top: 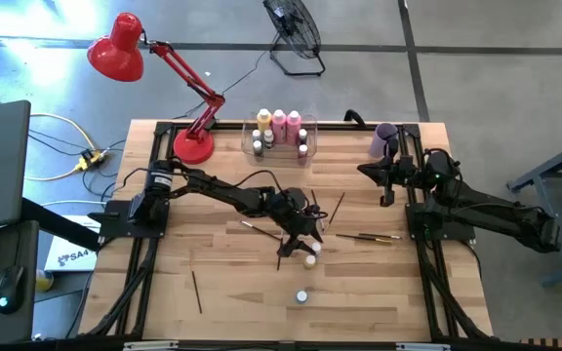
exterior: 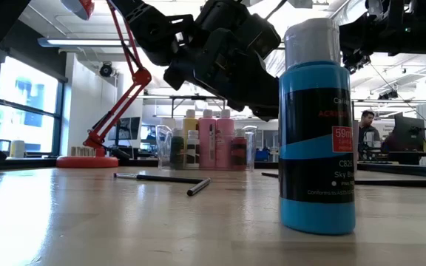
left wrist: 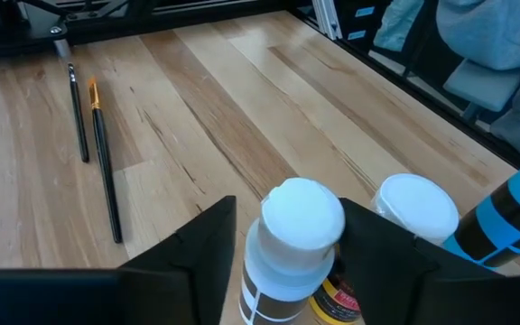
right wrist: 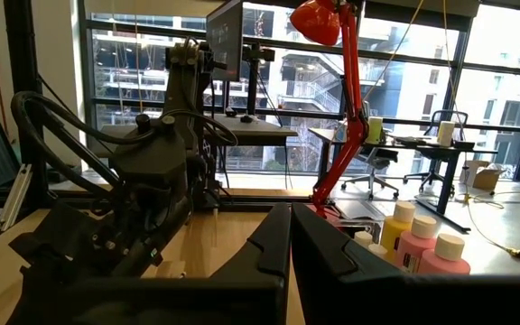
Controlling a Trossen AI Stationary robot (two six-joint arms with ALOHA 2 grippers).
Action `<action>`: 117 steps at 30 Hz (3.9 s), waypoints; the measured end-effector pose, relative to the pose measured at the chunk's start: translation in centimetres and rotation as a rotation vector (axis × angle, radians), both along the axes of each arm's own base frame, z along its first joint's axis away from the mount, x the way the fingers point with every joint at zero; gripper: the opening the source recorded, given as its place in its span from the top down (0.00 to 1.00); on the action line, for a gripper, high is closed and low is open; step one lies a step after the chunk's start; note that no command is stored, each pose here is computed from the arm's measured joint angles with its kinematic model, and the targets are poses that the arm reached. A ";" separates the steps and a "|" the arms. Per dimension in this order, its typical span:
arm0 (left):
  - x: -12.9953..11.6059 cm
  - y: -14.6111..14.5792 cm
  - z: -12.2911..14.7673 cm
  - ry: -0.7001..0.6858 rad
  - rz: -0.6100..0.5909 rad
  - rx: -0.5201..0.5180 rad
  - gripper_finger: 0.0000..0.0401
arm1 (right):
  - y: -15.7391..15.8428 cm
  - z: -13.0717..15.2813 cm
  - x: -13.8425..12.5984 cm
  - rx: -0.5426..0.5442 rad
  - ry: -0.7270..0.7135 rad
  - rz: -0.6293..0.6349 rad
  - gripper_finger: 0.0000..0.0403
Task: Pick & Place Paint Supplies
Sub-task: Put the small white paint bottle into the transparent bin
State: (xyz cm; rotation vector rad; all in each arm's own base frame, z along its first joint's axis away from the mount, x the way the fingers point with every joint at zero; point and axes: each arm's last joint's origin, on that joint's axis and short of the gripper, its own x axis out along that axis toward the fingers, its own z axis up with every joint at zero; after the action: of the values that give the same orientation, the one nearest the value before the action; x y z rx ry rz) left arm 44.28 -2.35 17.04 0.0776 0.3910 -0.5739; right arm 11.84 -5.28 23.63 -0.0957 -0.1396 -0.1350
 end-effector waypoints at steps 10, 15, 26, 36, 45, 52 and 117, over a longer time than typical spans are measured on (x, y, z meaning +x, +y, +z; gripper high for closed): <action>0.0 0.0 0.0 0.000 0.000 0.000 0.69 | 0.0 0.0 0.0 0.000 0.000 0.000 0.99; 0.0 0.0 0.0 0.003 0.002 -0.005 0.68 | 0.0 0.0 0.0 0.000 0.000 0.000 0.99; 0.0 0.0 0.0 0.034 0.027 -0.053 0.66 | 0.0 0.0 0.0 0.000 0.000 0.000 0.99; 0.0 0.0 0.0 0.037 0.035 -0.055 0.66 | 0.0 0.0 0.0 0.000 0.000 0.000 0.99; 0.1 0.0 0.2 0.012 0.035 -0.047 0.66 | 0.0 -0.1 0.0 0.007 0.013 0.000 0.99; 0.1 0.1 0.3 0.005 0.035 -0.048 0.66 | 0.0 -0.2 0.0 0.009 0.017 -0.001 0.99; -12.0 19.3 13.2 0.056 0.814 0.204 0.70 | -0.4 -0.5 0.0 0.036 0.038 -0.105 0.99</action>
State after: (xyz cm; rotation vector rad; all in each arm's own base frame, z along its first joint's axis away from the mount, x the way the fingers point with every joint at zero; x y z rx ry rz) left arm 32.31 16.99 30.24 0.0906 0.4928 0.2682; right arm 11.88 -5.64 23.16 -0.0699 -0.0937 -0.2401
